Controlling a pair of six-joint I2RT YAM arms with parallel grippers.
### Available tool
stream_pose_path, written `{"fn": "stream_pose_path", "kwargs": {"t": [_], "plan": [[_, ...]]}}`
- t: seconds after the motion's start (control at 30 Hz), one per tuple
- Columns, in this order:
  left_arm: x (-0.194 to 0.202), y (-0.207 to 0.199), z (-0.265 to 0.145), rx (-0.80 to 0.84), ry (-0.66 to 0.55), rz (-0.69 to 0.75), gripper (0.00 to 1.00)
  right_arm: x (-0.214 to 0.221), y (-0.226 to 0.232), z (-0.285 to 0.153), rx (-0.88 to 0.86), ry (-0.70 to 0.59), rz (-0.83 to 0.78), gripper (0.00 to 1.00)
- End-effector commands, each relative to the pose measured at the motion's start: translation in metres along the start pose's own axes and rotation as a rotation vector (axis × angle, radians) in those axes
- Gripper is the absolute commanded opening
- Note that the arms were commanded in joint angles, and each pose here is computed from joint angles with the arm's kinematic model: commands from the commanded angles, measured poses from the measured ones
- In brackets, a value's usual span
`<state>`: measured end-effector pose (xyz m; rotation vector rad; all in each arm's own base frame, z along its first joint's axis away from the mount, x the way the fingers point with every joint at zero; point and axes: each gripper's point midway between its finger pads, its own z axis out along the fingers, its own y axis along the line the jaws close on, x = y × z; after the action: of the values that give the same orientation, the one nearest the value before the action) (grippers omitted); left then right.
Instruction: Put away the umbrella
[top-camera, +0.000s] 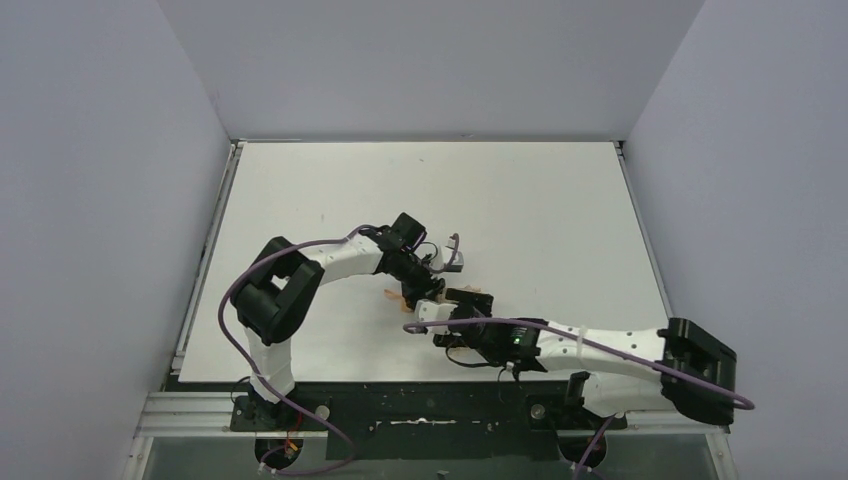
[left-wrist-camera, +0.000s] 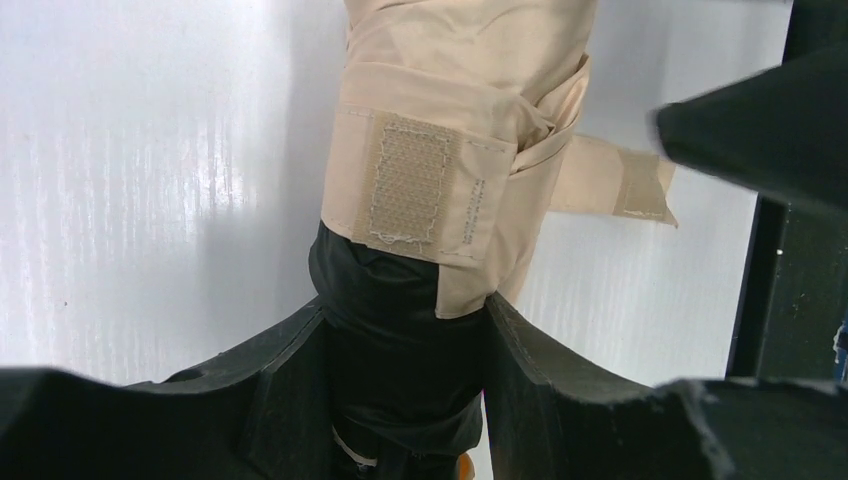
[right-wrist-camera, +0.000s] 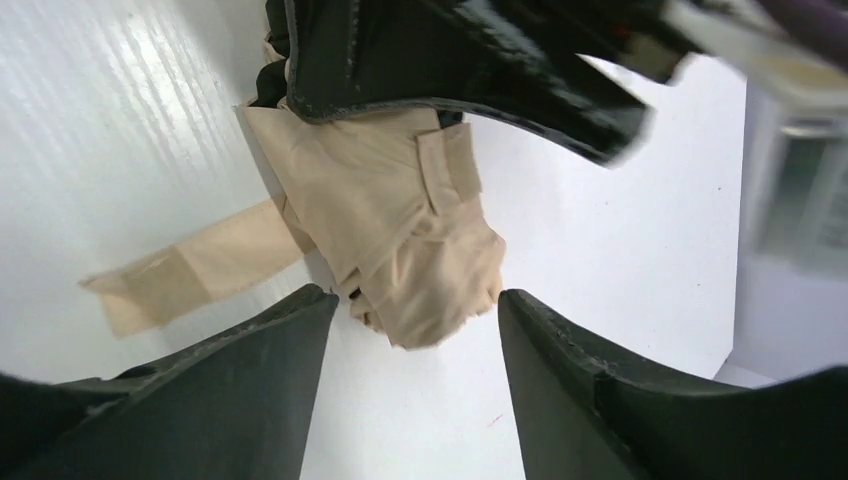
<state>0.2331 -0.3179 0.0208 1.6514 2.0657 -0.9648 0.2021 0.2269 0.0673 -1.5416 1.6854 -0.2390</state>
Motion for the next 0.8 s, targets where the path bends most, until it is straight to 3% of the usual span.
{"fn": "stream_pose_path", "kwargs": {"t": [0.0,0.17,0.37,0.5,0.77], "plan": [[0.002,0.024,-0.005,-0.133,0.038,0.065,0.0,-0.025,-0.014,-0.037,-0.035,-0.13,0.097,0.64],[-0.001,0.028,-0.009,-0.202,0.025,0.115,0.0,-0.039,-0.036,-0.081,-0.025,-0.268,0.279,0.64],[-0.005,0.033,-0.012,-0.326,0.033,0.186,0.0,-0.039,-0.101,-0.13,0.199,-0.399,0.618,0.64],[-0.004,0.035,-0.013,-0.4,0.056,0.236,0.0,-0.022,-0.132,-0.137,0.261,-0.364,0.758,0.66],[-0.002,0.042,-0.014,-0.577,0.067,0.295,0.0,0.017,-0.176,-0.112,0.216,-0.224,1.07,0.7]]}}
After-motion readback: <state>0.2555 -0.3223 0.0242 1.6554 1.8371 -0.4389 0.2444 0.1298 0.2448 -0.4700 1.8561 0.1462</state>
